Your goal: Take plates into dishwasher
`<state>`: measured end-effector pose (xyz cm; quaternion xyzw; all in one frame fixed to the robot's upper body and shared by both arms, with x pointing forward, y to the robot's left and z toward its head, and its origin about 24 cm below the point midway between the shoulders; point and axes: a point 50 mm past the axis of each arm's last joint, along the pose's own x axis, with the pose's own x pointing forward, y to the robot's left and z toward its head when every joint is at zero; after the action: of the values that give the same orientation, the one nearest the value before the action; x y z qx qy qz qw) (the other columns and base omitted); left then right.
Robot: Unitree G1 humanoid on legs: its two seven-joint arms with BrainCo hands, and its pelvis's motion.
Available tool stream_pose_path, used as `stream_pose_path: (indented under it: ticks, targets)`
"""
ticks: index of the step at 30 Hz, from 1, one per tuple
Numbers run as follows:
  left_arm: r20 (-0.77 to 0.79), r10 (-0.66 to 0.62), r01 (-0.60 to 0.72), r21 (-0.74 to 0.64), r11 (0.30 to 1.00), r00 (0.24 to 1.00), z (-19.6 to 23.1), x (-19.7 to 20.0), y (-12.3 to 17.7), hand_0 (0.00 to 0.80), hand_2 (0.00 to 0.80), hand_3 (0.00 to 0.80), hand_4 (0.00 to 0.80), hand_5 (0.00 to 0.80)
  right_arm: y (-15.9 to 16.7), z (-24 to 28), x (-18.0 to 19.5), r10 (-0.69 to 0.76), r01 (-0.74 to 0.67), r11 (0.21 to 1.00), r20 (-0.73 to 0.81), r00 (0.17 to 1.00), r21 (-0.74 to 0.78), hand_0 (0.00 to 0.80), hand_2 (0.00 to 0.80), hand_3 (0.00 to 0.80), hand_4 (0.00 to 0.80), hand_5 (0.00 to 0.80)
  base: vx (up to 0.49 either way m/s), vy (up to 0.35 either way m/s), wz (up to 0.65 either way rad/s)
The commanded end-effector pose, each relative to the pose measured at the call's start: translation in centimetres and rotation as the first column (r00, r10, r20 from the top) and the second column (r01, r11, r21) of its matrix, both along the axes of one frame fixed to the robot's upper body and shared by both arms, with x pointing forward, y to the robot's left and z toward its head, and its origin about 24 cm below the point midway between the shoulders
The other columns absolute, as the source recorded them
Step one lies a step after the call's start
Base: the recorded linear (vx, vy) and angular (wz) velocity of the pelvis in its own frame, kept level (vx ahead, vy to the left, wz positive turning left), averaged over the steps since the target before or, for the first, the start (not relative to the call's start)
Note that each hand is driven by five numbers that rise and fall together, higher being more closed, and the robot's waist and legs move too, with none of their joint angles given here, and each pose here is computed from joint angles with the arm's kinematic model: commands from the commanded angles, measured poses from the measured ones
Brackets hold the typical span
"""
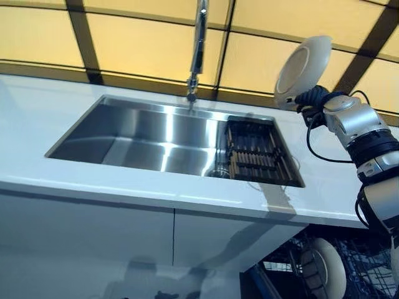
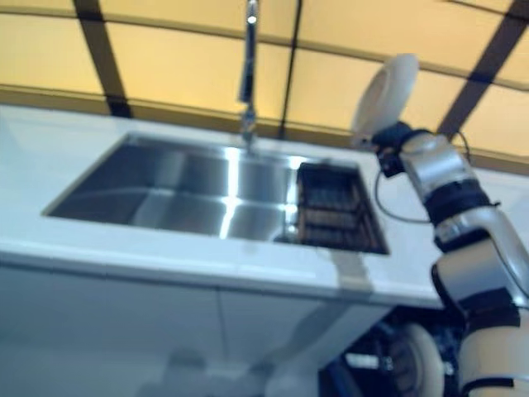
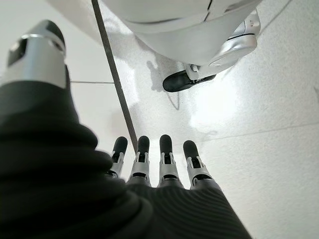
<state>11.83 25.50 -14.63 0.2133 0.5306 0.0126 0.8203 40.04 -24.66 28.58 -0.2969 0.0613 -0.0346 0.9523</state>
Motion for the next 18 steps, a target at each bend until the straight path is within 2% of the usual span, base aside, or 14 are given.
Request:
stream_pose_path:
  ticks: [1,8,11,14,18]
  targets:
    - [-0.012,-0.028,0.029,0.046,0.999,1.000,0.4,0.8,1.2,0.000,0.000,0.000,0.000,0.000,-1.9,4.2,-1.5,-0.003,0.022,0.989,0.128,0.992,-0.144,0.800,0.800,0.800,0.800,0.800,-0.057,0.011,-0.21]
    - [-0.017,-0.004,0.005,0.048,0.999,1.000,0.3,0.6,1.0,0.000,0.000,0.000,0.000,0.000,-3.9,3.9,-2.2,-0.010,0.025,0.981,0.079,0.997,-0.192,0.800,0.800,0.800,0.800,0.800,-0.033,0.004,-0.20]
    - [-0.009,0.038,-0.037,0.040,0.999,0.999,0.2,0.3,1.0,0.000,0.000,0.000,0.000,0.000,-3.3,3.8,-2.1,0.042,-0.028,0.978,0.064,0.997,-0.208,0.800,0.800,0.800,0.800,0.800,-0.022,0.034,-0.72]
    - [0.001,0.029,-0.029,0.037,0.999,1.000,0.3,0.5,0.9,0.000,0.000,0.000,0.000,0.000,-3.1,3.2,-2.0,0.071,-0.062,0.980,0.041,0.997,-0.191,0.800,0.800,0.800,0.800,0.800,-0.019,0.077,-0.98]
    - [0.022,-0.027,0.026,0.050,0.998,0.999,0.8,1.7,1.1,0.000,0.000,0.000,0.000,0.000,-3.9,2.0,-2.5,0.051,-0.039,0.981,0.058,0.997,-0.192,0.800,0.800,0.800,0.800,0.800,-0.048,0.041,-0.34]
